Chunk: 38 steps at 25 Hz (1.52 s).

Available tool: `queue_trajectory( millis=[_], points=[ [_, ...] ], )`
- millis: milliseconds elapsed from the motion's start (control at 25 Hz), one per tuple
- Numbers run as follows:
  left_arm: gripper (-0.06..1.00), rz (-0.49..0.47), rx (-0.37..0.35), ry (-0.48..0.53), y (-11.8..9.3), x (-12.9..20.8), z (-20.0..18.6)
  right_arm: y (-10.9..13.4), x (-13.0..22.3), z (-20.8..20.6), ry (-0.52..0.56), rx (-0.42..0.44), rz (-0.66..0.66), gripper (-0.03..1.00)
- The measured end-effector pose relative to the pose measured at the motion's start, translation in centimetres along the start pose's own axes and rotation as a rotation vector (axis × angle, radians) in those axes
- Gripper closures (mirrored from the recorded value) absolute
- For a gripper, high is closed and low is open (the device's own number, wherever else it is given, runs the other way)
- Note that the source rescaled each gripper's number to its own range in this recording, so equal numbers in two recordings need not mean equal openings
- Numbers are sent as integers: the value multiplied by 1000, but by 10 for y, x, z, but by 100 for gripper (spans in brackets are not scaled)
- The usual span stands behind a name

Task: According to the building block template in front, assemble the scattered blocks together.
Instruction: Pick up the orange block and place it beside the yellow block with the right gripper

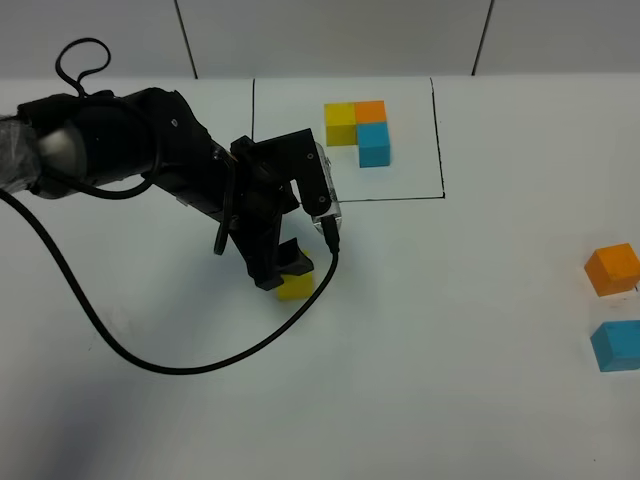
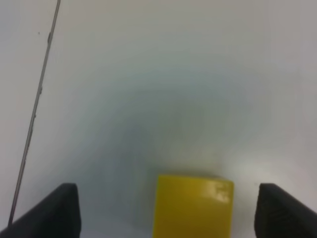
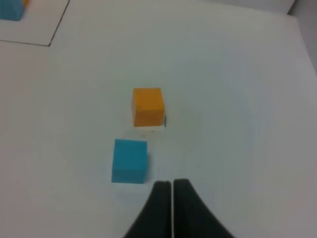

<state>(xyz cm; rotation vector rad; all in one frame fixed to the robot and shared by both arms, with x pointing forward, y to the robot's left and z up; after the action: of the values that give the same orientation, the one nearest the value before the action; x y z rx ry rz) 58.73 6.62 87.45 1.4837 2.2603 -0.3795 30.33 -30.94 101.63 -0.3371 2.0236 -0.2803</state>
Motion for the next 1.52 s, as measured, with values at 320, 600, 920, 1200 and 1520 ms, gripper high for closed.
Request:
queue_trajectory(
  millis=[320,600,920,1200,1520],
  points=[
    [75,0,49,8,-12,-2,-16,0,0,0,0,0,0,96],
    [94,-316,50,6,-15,-5,-24,0,0,0,0,0,0,96],
    [94,-1074,29,46,-21,-6,-24,0,0,0,0,0,0,96],
    [94,-1010,-60,45,-12,-2,-24,0,0,0,0,0,0,96],
    [94,-1008,-159,23,19,17,-63,0,0,0,0,0,0,96]
  ],
)
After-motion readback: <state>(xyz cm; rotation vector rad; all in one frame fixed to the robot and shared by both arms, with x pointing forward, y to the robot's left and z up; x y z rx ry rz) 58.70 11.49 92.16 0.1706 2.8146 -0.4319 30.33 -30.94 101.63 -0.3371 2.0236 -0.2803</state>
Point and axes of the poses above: a point on each arm's last joint axis where the gripper is mounted, z pointing out along that axis toward the gripper, y along the wrist's bending axis when the last joint is at zero, x = y × z, the point moved 8 cm from there along z, pointing out along that axis toward the gripper, and after that the axes turned 13 degrees about -z, right-handed, at the moved point
